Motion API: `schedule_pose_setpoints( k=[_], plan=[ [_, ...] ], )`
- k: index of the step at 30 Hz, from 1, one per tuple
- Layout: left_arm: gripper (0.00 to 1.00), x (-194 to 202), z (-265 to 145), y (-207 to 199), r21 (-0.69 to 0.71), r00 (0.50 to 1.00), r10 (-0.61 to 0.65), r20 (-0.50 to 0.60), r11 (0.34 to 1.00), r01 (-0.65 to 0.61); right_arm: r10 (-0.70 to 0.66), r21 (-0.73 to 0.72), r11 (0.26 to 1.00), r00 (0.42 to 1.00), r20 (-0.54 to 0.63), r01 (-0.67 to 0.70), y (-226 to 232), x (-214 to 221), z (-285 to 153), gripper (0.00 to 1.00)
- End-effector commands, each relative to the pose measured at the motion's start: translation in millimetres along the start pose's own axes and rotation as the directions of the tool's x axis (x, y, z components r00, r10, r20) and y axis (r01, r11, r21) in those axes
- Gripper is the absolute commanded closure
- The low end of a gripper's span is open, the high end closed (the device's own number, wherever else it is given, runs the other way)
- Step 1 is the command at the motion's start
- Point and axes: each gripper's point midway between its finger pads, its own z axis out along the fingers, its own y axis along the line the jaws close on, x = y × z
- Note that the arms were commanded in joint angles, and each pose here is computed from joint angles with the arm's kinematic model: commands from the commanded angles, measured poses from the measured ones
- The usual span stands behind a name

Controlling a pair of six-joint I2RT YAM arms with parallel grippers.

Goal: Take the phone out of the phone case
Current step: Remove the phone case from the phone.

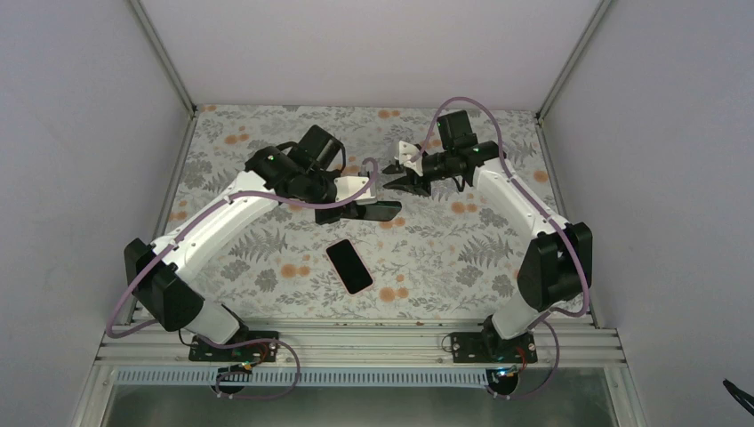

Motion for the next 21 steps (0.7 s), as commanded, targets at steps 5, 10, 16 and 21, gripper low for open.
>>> schedule_pose_setpoints(
  k=[5, 10, 16, 21],
  plan=[
    [0.98, -18, 5, 3, -0.002, 0.998, 0.028, 0.051, 1.0, -0.028, -0.031, 0.015, 0.999, 0.999, 0.04, 0.031, -8, -25, -7, 0.65],
    [0.98, -8, -3, 7, -0.071, 0.999, 0.041, 0.022, 0.997, -0.039, -0.051, 0.059, 0.997, 0.999, 0.017, 0.05, 1, -16, -26, 0.62],
    [0.98, 0, -4, 14, -0.116, 0.999, 0.042, -0.005, 0.992, -0.042, -0.043, 0.023, 0.999, 0.999, -0.009, 0.043, 27, -5, -30, 0.6],
    [0.98, -4, -4, 14, -0.11, 0.999, 0.035, 0.007, 0.993, -0.034, -0.031, 0.012, 0.999, 0.999, -0.019, 0.031, 36, 2, -29, 0.61]
  ],
)
